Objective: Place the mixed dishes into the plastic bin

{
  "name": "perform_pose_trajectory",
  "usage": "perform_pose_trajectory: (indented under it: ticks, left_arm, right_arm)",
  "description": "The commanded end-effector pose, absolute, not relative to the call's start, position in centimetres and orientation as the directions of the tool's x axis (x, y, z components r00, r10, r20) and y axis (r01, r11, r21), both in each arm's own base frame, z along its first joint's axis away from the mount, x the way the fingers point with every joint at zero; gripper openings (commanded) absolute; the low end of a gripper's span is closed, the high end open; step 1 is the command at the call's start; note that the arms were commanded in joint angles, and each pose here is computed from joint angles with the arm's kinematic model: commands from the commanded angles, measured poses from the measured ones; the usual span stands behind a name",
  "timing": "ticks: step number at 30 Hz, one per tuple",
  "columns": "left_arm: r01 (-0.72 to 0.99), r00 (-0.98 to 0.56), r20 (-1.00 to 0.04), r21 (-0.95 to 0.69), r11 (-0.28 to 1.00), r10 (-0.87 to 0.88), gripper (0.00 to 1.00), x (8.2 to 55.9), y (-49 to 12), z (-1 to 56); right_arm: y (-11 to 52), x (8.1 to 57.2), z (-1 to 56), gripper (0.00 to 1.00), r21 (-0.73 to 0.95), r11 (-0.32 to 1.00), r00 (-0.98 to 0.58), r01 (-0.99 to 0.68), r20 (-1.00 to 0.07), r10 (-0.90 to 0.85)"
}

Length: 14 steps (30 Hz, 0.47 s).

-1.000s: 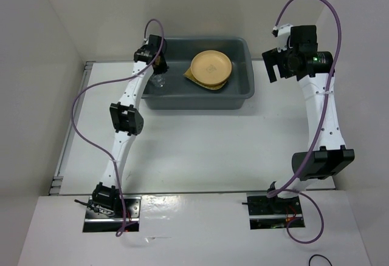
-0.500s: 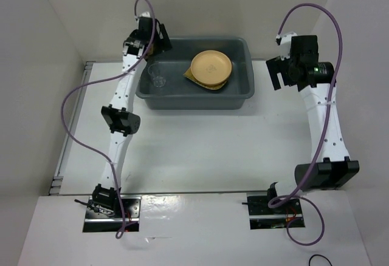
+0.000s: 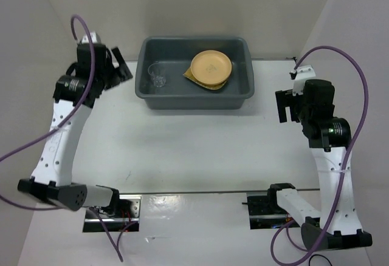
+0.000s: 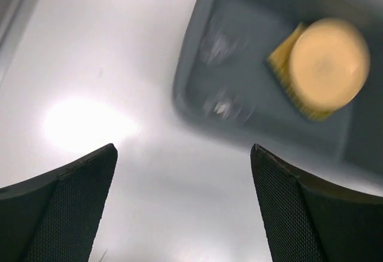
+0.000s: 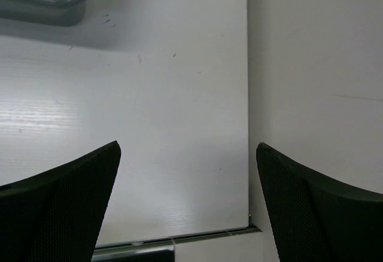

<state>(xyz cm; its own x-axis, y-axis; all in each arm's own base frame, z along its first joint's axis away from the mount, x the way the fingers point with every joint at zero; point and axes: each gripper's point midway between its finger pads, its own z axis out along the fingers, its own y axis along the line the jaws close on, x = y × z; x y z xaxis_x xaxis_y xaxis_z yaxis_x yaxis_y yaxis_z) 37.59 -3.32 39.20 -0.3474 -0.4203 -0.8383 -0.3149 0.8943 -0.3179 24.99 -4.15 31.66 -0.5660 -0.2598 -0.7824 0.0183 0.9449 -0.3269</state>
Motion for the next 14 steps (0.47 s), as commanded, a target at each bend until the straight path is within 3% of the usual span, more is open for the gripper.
perform_pose_trajectory:
  ticks: [1,3,6,10,14]
  left_arm:
    - [-0.219,-0.342,-0.852,-0.337,0.916,-0.396,0.98,33.9,-3.6,38.0]
    - [-0.192,-0.407,-0.85,-0.279,0.941,-0.335,0.98,31.9,-3.3,36.2]
    - [-0.15,-0.359,-0.877,-0.283,0.947,-0.319,1.0,27.9,-2.8,37.1]
    - [-0.045,-0.145,-0.93,-0.334,0.942,-0.337,1.0,20.5,-2.1,39.3]
    - [-0.004,-0.031,-0.926,-0.376,0.927,-0.376,1.0,16.7,-1.6,38.9]
  right_arm:
    - [-2.9,24.5,30.0,0.98,-0.249,0.969,-0.585,-0.012,-0.783,-0.209]
    - [-1.9,24.4,29.7,0.98,-0.21,0.977,-0.578,-0.047,-0.792,-0.198]
    - [-1.6,23.8,30.4,0.98,-0.18,0.983,-0.529,-0.035,-0.832,-0.171]
    - [-1.4,23.1,31.3,0.98,-0.157,0.987,-0.448,-0.016,-0.882,-0.148]
    - [-1.4,22.2,30.8,0.98,-0.157,0.988,-0.416,-0.011,-0.897,-0.147]
